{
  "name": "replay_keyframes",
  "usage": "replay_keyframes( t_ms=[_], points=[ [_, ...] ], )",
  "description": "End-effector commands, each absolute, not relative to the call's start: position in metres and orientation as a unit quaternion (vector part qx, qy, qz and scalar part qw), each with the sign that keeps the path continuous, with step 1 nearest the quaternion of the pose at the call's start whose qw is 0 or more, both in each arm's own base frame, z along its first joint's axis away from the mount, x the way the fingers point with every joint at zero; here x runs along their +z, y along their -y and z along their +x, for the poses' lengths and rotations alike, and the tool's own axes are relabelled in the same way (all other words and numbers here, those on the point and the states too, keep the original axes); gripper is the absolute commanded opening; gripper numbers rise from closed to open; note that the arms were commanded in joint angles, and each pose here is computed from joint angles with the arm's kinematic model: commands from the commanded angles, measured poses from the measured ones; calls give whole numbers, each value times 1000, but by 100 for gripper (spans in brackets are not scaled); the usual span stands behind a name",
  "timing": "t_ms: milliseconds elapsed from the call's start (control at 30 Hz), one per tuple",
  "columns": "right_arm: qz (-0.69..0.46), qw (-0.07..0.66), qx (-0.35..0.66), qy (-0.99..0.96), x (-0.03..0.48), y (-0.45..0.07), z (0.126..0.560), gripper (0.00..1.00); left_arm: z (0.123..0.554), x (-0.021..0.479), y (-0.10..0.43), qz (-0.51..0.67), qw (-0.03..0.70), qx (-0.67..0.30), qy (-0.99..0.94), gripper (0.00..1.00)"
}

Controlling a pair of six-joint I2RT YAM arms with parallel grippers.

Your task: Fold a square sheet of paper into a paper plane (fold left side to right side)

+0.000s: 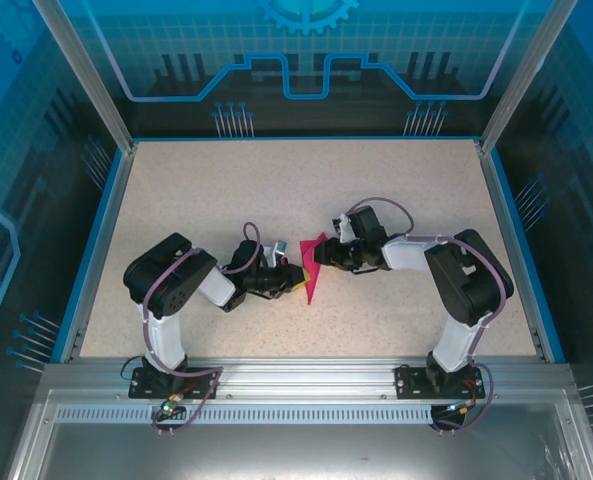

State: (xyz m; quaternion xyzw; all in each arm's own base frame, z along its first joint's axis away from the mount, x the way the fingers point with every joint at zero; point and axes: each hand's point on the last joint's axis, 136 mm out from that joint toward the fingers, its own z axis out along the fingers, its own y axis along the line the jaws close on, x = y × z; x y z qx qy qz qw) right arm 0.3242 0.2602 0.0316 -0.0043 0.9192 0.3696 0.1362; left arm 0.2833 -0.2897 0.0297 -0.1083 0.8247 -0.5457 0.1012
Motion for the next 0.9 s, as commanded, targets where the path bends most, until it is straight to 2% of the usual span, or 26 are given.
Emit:
replay_keyframes(
  t_ms=[0,300,467,633,867],
  points=[
    [4,113,346,-932,17,-260,317,43,283,25,286,-117,98,-548,-822,0],
    [14,84,315,-945,5,-256,317,41,283,25,286,-118,96,-547,-823,0],
    [16,72,306,-949,0,-255,314,41,284,28,286,-115,99,-546,-824,7],
    [16,65,302,-951,-3,-254,313,41,286,36,284,-109,107,-543,-826,15],
    [17,64,300,-952,-4,-254,312,41,295,42,273,-120,119,-536,-827,35]
  ],
)
